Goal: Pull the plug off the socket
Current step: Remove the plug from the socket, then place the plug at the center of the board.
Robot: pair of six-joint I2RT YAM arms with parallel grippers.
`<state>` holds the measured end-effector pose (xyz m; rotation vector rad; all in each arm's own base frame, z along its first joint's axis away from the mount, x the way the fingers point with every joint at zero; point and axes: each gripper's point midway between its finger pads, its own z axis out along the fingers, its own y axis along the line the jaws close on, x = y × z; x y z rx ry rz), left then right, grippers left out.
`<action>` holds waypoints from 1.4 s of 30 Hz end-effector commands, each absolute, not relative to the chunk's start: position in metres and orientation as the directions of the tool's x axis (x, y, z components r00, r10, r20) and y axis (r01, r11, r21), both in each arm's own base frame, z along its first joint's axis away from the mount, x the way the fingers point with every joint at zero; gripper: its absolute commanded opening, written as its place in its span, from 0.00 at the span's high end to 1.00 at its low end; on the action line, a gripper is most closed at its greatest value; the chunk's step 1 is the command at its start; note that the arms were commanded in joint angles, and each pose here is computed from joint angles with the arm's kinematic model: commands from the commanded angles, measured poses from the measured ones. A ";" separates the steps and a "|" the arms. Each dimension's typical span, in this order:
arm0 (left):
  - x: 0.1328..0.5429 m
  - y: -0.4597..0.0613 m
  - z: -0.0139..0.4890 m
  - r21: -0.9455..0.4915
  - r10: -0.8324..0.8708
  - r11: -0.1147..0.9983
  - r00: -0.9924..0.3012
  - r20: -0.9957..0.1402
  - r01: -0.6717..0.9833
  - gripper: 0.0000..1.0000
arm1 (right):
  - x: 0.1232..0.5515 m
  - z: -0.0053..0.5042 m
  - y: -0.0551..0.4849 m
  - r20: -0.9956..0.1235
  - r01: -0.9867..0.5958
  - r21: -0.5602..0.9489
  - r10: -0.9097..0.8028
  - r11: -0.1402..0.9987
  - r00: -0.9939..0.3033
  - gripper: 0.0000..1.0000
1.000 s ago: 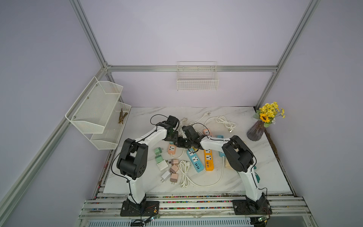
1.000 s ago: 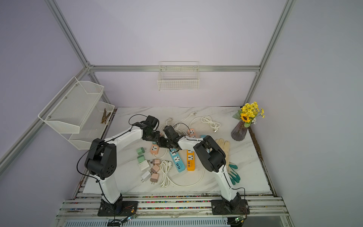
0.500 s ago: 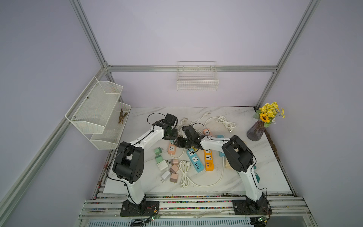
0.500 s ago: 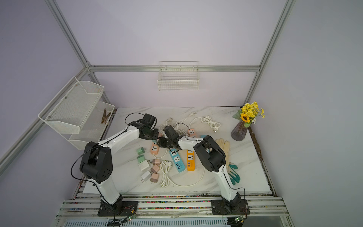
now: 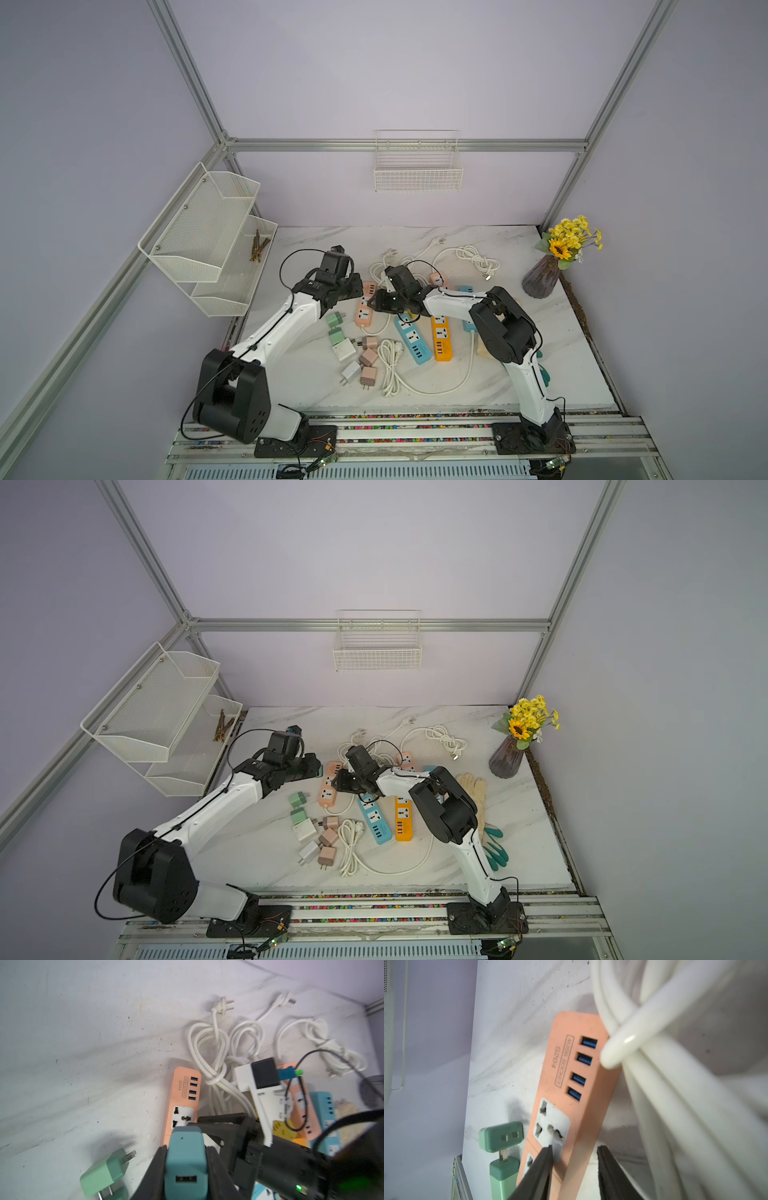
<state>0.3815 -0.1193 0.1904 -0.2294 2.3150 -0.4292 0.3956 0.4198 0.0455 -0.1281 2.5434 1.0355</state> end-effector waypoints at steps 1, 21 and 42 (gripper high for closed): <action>0.388 -0.114 0.214 -0.593 -0.475 0.805 -0.608 -0.636 -0.008 0.83 | 0.377 0.002 0.404 -0.319 -0.200 0.601 0.003 0.774 -0.948 0.58; 0.433 -0.048 0.118 -0.707 -0.634 0.675 -0.656 -0.410 -0.211 0.82 | 0.362 0.100 0.407 -0.553 -0.512 0.688 -0.084 0.514 -0.829 0.49; 0.441 -0.028 0.142 -0.596 -0.578 0.774 -0.623 -0.527 -0.214 0.37 | 0.345 0.207 0.348 -0.869 -0.732 0.473 0.121 0.491 -0.481 0.47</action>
